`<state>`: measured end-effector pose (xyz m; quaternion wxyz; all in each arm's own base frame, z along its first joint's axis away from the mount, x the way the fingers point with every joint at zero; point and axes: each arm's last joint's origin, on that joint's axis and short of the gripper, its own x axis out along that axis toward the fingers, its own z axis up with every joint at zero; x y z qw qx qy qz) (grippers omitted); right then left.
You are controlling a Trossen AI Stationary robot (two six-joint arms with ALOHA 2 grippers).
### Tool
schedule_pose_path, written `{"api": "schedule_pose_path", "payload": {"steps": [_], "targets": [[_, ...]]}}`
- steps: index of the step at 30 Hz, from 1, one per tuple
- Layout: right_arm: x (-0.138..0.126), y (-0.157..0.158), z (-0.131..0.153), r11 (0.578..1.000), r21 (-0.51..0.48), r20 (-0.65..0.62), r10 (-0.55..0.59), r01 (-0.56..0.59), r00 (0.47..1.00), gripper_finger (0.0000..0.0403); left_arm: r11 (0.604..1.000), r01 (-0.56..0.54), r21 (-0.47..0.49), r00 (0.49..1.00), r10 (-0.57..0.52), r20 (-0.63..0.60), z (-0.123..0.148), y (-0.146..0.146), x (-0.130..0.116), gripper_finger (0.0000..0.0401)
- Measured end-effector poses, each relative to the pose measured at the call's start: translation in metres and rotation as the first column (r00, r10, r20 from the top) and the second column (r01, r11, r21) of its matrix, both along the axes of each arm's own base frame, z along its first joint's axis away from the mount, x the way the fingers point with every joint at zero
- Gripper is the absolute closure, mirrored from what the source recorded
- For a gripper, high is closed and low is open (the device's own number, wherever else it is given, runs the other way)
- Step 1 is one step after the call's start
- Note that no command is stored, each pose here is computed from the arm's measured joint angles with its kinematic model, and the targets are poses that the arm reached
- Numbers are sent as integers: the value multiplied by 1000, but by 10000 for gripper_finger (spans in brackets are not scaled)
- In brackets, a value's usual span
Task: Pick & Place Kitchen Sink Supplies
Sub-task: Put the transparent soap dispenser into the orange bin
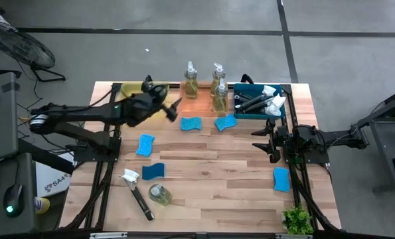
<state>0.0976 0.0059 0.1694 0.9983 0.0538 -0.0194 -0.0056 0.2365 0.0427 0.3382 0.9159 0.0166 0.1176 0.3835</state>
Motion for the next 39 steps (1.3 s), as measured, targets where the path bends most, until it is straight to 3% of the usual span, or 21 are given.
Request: {"api": "schedule_pose_path", "payload": {"steps": [5, 11, 15, 20, 23, 29, 34, 39], "targets": [[0, 0, 0, 1000, 0, 0, 0, 0, 1000, 192, 983, 167, -77, 986, -168, -6, -9, -22, -36, 20], [0, 0, 0, 1000, 0, 0, 0, 0, 1000, 192, 923, 358, -137, 928, -369, -56, -17, -44, -78, 20], [0, 0, 0, 1000, 0, 0, 0, 0, 1000, 192, 823, 514, -241, 829, -549, -108, -23, -56, -104, 20], [0, 0, 0, 1000, 0, 0, 0, 0, 1000, 192, 619, 653, -436, 645, -757, -106, -32, -70, -126, 20], [0, 0, 0, 1000, 0, 0, 0, 0, 1000, 192, 554, 664, -502, 591, -800, -101, -35, -76, -130, 20], [0, 0, 0, 1000, 0, 0, 1, -1, 1000, 192, 488, 701, -521, 498, -857, -134, -39, -90, -128, 20], [0, 0, 0, 1000, 0, 0, 0, 0, 1000, 192, 414, 756, -508, 417, -902, -114, -60, -108, -119, 20], [0, 0, 0, 1000, 0, 0, 0, 0, 1000, 192, 357, 817, -454, 405, -914, 10, -83, -131, -107, 20]]}}
